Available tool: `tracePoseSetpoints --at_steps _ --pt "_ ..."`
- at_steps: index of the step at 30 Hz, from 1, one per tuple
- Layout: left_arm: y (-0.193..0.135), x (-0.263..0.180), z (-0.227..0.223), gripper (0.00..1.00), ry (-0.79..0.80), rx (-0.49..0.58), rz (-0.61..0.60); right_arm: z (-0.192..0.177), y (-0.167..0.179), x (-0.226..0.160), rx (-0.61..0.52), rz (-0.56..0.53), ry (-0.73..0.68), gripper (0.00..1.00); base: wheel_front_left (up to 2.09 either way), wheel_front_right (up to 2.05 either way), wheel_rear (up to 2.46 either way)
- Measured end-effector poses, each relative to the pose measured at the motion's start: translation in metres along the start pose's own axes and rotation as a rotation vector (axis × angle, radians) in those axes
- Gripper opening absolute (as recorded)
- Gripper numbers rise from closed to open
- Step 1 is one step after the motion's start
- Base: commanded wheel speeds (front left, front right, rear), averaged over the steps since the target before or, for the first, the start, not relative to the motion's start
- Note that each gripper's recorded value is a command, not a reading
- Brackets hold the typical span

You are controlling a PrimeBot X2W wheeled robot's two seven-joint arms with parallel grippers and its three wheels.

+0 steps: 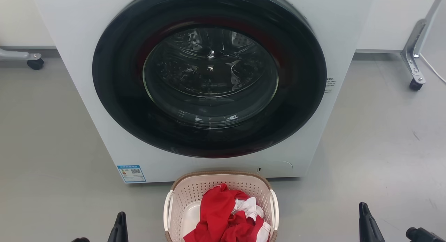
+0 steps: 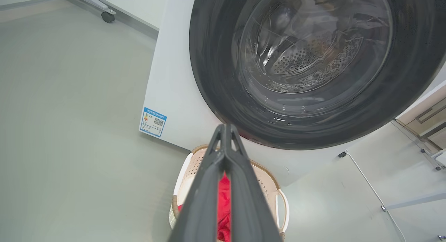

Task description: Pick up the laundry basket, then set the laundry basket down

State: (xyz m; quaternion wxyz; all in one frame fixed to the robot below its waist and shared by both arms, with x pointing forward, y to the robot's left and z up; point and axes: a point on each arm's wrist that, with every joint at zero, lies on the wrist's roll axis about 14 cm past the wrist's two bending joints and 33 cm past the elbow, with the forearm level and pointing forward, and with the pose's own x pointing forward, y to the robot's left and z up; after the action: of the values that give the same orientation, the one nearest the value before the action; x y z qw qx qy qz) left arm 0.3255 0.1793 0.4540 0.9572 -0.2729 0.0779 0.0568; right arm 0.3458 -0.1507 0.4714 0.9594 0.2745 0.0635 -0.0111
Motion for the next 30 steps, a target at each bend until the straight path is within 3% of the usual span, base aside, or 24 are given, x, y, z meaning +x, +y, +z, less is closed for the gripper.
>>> tracePoseSetpoints --at_steps 30 --pt "0.003 0.022 0.006 0.0 0.054 -0.454 -0.007 0.008 -0.023 0.016 0.462 -0.043 0.031 0.0 0.0 0.0 0.0"
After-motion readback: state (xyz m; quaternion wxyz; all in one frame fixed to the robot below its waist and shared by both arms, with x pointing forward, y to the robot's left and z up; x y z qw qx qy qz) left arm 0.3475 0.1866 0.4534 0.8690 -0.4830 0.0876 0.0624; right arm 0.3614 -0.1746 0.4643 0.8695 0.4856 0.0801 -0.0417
